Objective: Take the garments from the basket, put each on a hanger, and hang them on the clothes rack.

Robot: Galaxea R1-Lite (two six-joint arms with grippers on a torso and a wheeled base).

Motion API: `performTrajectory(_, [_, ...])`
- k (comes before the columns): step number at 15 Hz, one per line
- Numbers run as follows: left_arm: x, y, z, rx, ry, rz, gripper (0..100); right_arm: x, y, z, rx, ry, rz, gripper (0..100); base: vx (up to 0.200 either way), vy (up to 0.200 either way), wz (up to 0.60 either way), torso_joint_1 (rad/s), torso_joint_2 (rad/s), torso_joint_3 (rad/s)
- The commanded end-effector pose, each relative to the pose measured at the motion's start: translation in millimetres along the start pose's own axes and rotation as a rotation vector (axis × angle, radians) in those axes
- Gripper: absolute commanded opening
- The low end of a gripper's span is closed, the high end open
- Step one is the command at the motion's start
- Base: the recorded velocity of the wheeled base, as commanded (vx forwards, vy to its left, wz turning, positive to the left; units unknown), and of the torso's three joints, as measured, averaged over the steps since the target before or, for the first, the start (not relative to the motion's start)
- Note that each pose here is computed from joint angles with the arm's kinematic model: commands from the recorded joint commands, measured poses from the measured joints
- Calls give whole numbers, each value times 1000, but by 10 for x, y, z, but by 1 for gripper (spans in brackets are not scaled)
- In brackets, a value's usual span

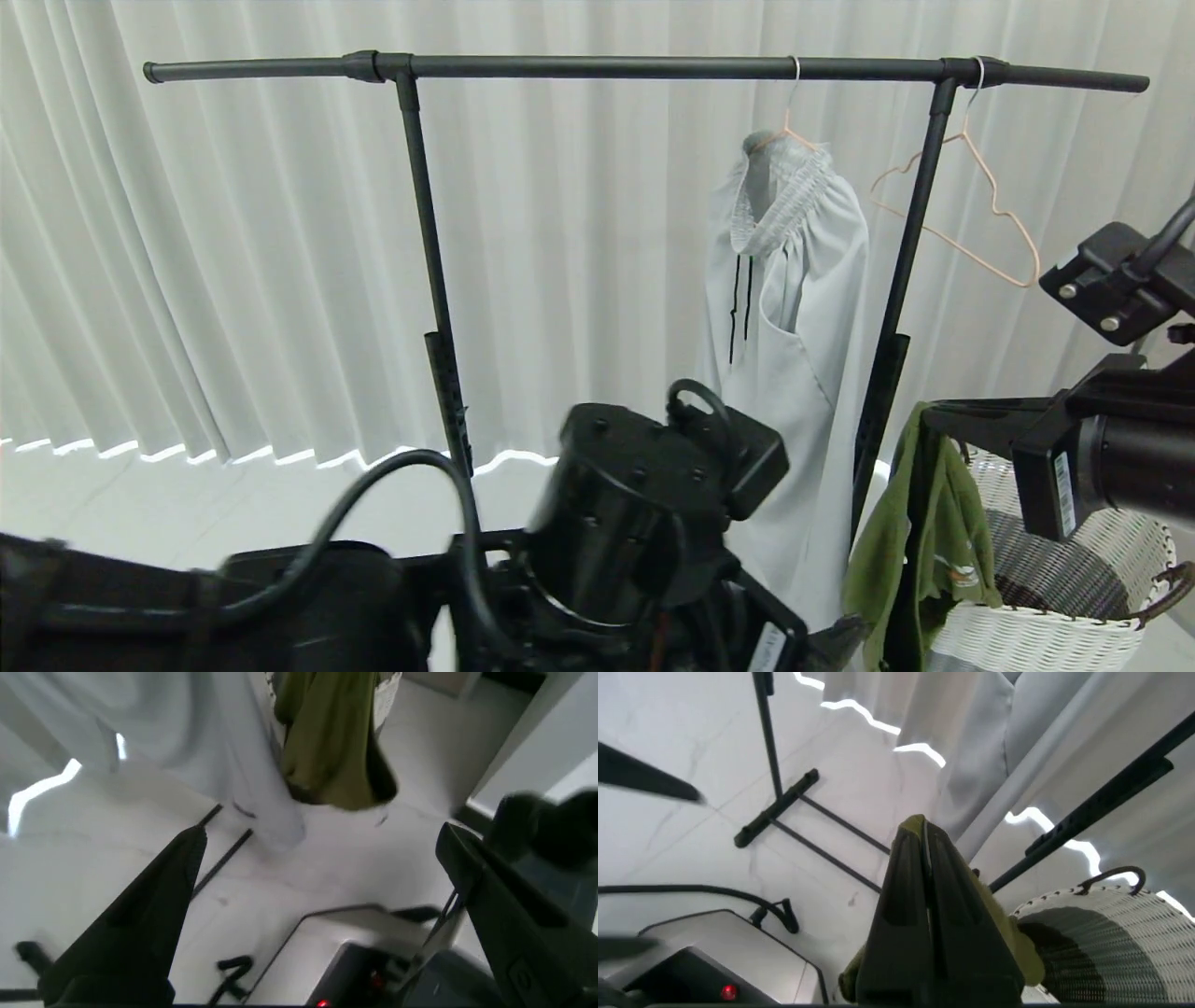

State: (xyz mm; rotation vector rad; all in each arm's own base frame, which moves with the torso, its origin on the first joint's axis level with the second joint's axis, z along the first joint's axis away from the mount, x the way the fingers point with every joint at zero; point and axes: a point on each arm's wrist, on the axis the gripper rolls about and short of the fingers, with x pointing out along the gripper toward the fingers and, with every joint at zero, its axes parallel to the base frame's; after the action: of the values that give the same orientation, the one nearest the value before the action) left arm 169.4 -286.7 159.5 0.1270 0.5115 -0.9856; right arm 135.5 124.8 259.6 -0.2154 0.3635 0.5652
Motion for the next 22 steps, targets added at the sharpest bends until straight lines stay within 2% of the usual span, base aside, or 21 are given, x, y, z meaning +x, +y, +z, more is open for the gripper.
performTrajectory(1, [681, -173, -134, -27, 61, 35, 100, -13, 0, -3, 0, -2, 1, 0, 0, 0, 0, 0, 0, 0])
performTrajectory(6, [1016, -175, -153, -40, 60, 49, 100, -11, 26, -7, -3, -1, 12, 0, 0, 0, 0, 0, 0, 0])
performTrajectory(9, [1273, -125, -342, -40, 104, 104, 100, -27, 22, -10, 0, -5, 12, 0, 0, 0, 0, 0, 0, 0])
performTrajectory(13, [1460, -89, -532, -83, 146, 142, 100, -61, 27, -20, 0, -10, 18, 0, 0, 0, 0, 0, 0, 0])
performTrajectory(17, [1437, -57, -685, -80, 199, 150, 100, -130, 4, -89, 11, -11, 14, 0, 0, 0, 0, 0, 0, 0])
performTrajectory(19, [1385, -63, -687, -79, 204, 145, 100, -155, -3, -127, 13, -8, 12, 0, 0, 0, 0, 0, 0, 0])
performTrajectory(20, [1375, -64, -708, -76, 210, 153, 0, -162, -7, -141, 13, -7, 11, 0, 0, 0, 0, 0, 0, 0])
performTrajectory(22, [1321, -80, -716, -71, 216, 153, 0, -167, -8, -152, 19, -5, 11, 0, 0, 0, 0, 0, 0, 0])
